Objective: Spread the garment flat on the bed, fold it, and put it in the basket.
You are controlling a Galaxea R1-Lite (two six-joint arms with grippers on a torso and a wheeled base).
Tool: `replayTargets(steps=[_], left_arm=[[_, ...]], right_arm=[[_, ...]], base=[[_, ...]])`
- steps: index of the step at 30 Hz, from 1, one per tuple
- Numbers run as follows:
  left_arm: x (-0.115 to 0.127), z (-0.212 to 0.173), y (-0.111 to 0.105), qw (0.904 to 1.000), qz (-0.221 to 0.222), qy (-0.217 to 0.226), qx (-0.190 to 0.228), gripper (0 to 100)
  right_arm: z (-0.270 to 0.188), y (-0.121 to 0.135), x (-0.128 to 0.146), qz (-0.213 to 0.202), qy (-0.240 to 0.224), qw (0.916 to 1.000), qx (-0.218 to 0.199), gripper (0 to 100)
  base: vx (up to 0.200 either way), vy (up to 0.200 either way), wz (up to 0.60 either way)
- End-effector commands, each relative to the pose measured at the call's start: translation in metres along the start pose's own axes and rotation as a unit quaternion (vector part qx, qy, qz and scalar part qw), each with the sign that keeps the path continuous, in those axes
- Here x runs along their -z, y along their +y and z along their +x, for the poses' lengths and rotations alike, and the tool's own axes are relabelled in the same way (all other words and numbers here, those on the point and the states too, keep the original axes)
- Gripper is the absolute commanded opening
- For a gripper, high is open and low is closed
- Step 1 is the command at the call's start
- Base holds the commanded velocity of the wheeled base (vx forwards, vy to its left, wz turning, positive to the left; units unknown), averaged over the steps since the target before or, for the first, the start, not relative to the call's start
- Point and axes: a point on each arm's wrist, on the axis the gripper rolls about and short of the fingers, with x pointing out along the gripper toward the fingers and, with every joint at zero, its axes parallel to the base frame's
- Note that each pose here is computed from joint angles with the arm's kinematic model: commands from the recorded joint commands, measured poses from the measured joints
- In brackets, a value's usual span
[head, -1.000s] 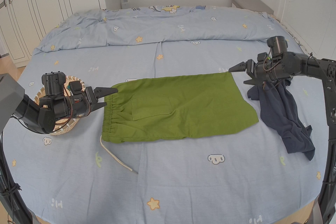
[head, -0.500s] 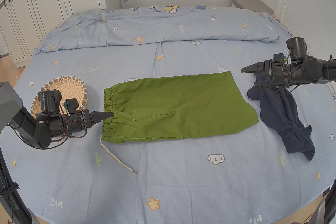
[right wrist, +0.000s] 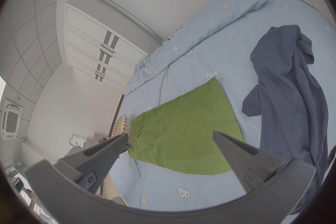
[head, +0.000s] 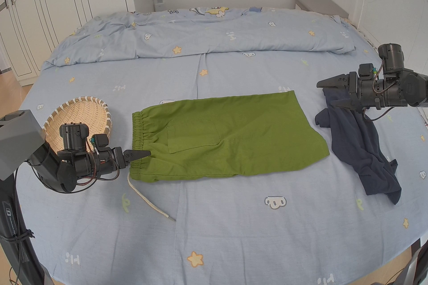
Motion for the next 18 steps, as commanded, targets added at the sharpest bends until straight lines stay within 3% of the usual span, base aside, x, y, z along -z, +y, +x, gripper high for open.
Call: replayTargets(steps=[1, 9, 18], left_arm=[[0.002, 0.009, 0.006, 1.0, -0.005, 0.005, 0.001, 100], [-0.002, 0.027, -0.001, 0.9998, -0.004, 0.012, 0.018, 100], [-0.005, 0.032, -0.005, 0.9988, -0.03, 0.028, 0.026, 100]], right_arm=[[-0.006, 0.006, -0.001, -0.004, -0.006, 1.0, -0.003, 100], [-0.008, -0.004, 0.004, 0.004, 0.001, 1.0, 0.002, 100], [-0.006, -0.04, 0.005, 0.02, 0.007, 0.9996, 0.019, 100]], base=[[0.0, 0.0, 0.0], [0.0, 0.0, 0.0], [0.0, 0.0, 0.0]])
